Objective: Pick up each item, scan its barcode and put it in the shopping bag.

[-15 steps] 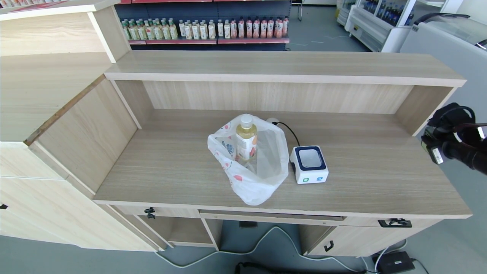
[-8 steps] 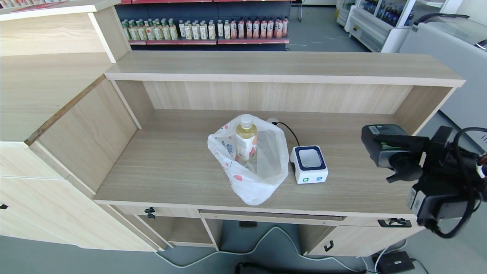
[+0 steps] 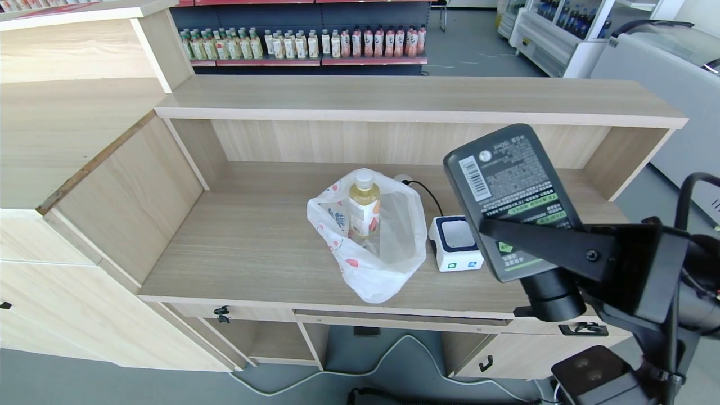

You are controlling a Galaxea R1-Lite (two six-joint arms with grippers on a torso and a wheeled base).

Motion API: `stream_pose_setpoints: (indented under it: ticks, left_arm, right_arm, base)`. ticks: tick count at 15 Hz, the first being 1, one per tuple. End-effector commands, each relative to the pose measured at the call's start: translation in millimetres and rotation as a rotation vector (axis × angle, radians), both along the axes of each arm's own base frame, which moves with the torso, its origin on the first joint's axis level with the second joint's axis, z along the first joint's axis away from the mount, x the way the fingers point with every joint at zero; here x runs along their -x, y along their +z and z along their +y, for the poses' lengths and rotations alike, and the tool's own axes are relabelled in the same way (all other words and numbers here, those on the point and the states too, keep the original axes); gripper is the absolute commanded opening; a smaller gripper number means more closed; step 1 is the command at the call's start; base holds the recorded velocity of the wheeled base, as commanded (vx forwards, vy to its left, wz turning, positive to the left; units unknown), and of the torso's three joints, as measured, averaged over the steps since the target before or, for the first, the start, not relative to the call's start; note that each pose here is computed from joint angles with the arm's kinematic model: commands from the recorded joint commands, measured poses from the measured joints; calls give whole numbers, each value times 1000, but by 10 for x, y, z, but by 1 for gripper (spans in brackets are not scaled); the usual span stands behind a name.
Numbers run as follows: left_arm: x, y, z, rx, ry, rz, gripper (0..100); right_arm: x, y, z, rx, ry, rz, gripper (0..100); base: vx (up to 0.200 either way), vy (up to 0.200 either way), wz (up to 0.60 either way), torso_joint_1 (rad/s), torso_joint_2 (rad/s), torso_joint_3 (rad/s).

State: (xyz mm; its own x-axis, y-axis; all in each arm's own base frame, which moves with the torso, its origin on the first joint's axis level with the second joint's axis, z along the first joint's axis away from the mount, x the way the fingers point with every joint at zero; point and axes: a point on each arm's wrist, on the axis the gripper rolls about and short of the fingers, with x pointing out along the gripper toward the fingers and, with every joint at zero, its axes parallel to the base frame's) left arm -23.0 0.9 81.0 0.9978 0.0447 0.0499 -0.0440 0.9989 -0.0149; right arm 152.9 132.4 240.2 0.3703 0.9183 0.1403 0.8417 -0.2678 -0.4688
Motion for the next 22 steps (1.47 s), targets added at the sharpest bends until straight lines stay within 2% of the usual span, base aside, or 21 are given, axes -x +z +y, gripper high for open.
stream_pose_setpoints:
  ticks: [1, 4, 7, 12, 22]
  left_arm:
    - [0, 0, 0, 0, 1, -1, 100]
    - [0, 0, 0, 1, 1, -1, 100]
    - [0, 0, 0, 0, 1, -1, 100]
    - [0, 0, 0, 1, 1, -1, 100]
    - [0, 0, 0, 1, 1, -1, 100]
  right_arm:
    - [98, 7, 130, 4, 78, -49, 0]
    - [214, 85, 228, -40, 196, -149, 0]
    - [360, 67, 326, -41, 279, -176, 0]
    - [411, -15, 322, 10, 364, -139, 0]
    - [457, -25, 242, 37, 397, -89, 0]
  base:
    - [0, 0, 0, 0, 0, 0]
    - [0, 0, 0, 0, 0, 0]
    - [0, 0, 0, 0, 0, 0]
    - [0, 0, 0, 0, 0, 0]
    - [0, 0, 0, 0, 0, 0]
